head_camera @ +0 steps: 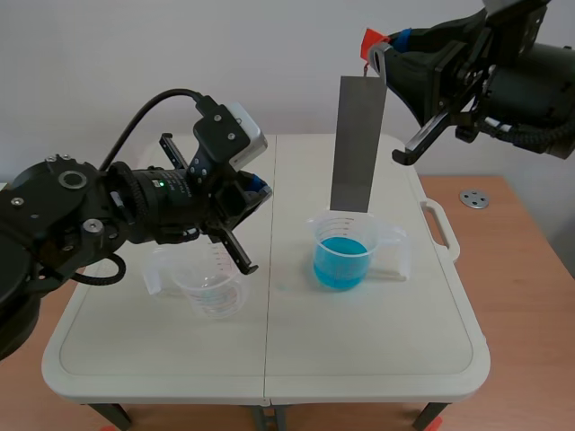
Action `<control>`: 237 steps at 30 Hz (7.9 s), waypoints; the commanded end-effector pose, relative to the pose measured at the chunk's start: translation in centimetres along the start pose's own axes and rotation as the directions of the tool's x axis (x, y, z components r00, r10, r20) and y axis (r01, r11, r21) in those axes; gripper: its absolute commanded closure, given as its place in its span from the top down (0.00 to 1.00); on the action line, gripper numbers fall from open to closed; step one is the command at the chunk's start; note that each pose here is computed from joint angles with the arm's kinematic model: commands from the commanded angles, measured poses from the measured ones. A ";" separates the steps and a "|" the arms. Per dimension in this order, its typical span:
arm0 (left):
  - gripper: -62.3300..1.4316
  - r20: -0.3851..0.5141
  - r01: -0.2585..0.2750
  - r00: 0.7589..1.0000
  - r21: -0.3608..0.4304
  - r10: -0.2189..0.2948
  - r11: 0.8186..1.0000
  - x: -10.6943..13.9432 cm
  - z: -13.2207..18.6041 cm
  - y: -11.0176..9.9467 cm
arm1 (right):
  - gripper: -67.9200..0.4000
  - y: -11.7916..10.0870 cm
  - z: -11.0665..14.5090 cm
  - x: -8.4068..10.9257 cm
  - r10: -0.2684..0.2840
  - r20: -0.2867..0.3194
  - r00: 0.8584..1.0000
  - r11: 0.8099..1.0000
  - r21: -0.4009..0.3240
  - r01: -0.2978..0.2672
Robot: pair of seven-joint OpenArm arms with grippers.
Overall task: Hold the metal plate by the orange handle, dip it into the blue solution, take it out and point at it, then put the plate back in the beaker on the left.
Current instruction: 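Point at the plate with the left hand, then lower the plate into the blue solution, then hold the plate still in the solution, then raise the plate and point at it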
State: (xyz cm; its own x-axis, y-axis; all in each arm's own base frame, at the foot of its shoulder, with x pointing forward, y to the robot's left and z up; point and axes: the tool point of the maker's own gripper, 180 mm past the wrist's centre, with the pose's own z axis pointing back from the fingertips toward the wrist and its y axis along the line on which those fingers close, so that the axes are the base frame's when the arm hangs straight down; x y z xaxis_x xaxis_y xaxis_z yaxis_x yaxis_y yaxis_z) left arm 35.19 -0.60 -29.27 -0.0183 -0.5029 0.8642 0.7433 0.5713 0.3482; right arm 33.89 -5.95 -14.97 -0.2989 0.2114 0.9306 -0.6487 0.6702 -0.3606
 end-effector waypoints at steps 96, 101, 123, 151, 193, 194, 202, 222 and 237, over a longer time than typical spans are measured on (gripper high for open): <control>0.06 -0.102 -0.246 0.958 0.194 0.268 0.950 -4.7 21.2 -2.8 | 0.02 0.7 -0.7 -2.9 -0.040 -0.002 0.999 0.999 0.020 0.040; 0.06 -0.124 -0.307 0.933 0.222 0.339 0.926 -5.7 22.4 -3.9 | 0.02 0.7 -1.0 -4.7 -0.063 -0.024 0.998 0.998 0.017 0.064; 0.06 -0.163 -0.347 0.905 0.247 0.392 0.905 -6.9 23.2 -5.2 | 0.02 3.7 -1.2 -11.5 -0.122 -0.153 0.981 0.990 0.051 0.132; 0.06 -0.182 -0.347 0.900 0.247 0.395 0.905 -7.2 23.3 -5.4 | 0.02 4.0 -1.1 -12.0 -0.104 -0.173 0.979 0.991 0.063 0.117; 0.06 -0.184 -0.344 0.902 0.245 0.391 0.907 -7.2 23.3 -5.4 | 0.02 4.0 -1.2 -11.6 -0.093 -0.157 0.983 0.992 0.069 0.105; 0.06 -0.184 -0.344 0.902 0.245 0.391 0.907 -7.2 23.3 -5.4 | 0.02 3.9 -1.2 -11.6 -0.092 -0.156 0.983 0.992 0.069 0.104; 0.06 -0.182 -0.343 0.902 0.243 0.390 0.907 -7.2 23.2 -5.3 | 0.02 2.6 -1.2 -9.6 -0.049 -0.097 0.994 0.997 0.053 0.054; 0.06 -0.159 -0.309 0.921 0.258 0.356 0.915 -6.6 22.4 -3.6 | 0.02 3.1 0.3 -2.1 0.154 0.028 0.988 0.984 0.081 -0.156; 0.06 -0.099 -0.222 0.962 0.257 0.254 0.941 -4.0 18.9 0.4 | 0.03 1.1 1.9 2.2 0.214 0.113 0.970 0.976 0.021 -0.217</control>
State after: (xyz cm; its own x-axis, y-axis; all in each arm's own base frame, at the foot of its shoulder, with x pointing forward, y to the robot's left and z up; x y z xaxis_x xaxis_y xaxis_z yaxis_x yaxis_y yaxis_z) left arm 22.67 14.16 -26.12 0.2563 -0.4033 0.8784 0.5265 0.8204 0.2231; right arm 31.36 -5.95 -15.15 -0.4637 0.2835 0.8394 -0.6028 0.5934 -0.5334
